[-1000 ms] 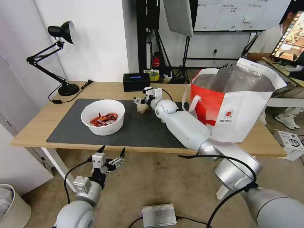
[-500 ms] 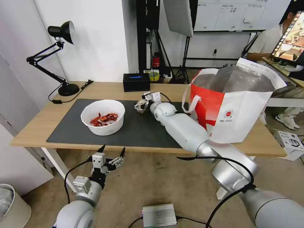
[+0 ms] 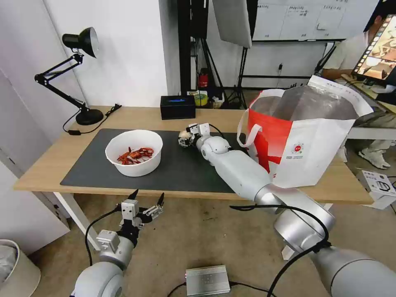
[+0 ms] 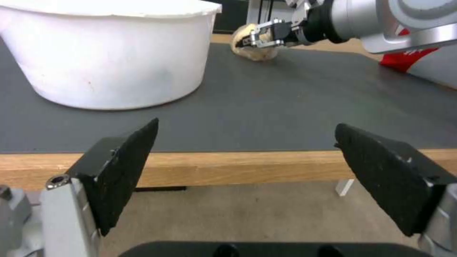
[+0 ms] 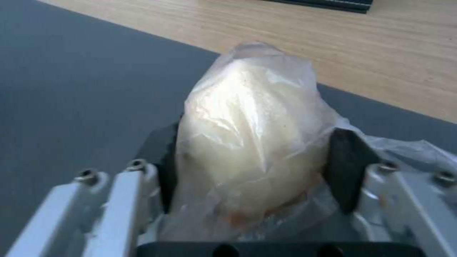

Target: Pick up the trash from the table and place it into the takeout bag.

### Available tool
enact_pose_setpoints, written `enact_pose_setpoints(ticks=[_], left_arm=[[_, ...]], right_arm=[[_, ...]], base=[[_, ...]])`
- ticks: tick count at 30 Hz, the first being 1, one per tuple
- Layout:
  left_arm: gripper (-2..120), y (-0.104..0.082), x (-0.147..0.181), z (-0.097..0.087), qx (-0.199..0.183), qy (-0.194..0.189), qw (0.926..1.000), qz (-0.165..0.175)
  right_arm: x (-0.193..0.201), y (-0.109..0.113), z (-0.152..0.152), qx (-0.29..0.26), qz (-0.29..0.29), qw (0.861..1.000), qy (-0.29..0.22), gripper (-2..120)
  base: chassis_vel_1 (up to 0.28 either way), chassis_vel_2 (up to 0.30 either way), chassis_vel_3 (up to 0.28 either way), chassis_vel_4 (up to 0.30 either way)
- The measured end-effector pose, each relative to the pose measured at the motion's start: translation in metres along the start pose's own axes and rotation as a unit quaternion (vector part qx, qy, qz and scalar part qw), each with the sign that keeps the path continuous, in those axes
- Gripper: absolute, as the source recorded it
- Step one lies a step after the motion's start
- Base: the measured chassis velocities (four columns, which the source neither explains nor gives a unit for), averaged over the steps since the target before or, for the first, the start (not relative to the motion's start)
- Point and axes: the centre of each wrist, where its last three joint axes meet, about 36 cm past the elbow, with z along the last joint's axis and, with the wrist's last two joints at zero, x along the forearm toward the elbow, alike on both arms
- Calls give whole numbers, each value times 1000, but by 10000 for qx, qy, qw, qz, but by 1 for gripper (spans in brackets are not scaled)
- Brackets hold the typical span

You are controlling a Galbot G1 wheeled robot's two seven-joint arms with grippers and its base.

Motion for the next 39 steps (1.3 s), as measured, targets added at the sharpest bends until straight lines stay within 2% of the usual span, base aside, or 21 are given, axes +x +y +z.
enact_pose_setpoints(ticks=[2, 3, 4, 5, 11, 16, 27, 34, 39], left_arm=[[100, 0, 0, 0, 0, 2, 10000, 4], [100, 0, 0, 0, 0, 2, 10000, 4], [100, 0, 0, 0, -8, 1, 10000, 7], [100, 0, 0, 0, -8, 1, 10000, 7], [100, 1, 1, -3, -32, -34, 10000, 14], [100, 1, 1, -4, -31, -39, 10000, 15], [100, 3, 2, -6, -42, -85, 10000, -17], [100, 2, 2, -7, -4, -103, 9999, -30], [100, 5, 2, -8, -20, -103, 9999, -51]], right_arm=[[1, -1, 1, 1, 12, 10000, 11, 49], [1, -1, 1, 1, 12, 10000, 11, 49], [1, -3, 2, 2, 21, 10000, 20, 41], [1, -3, 2, 2, 21, 10000, 20, 41], [5, -5, 2, -6, 58, 10000, 53, 14], [8, -6, 2, -53, 70, 9999, 51, 6], [48, 4, -10, -156, 35, 9995, -278, 6], [84, 10, 10, -117, 72, 9991, -402, 5], [130, 16, 24, -126, 4, 9980, -622, 5]], base=[[0, 0, 0, 0], [0, 0, 0, 0], [0, 0, 0, 0], [0, 0, 0, 0], [0, 0, 0, 0], [0, 0, 0, 0], [0, 0, 0, 0], [0, 0, 0, 0], [0, 0, 0, 0]])
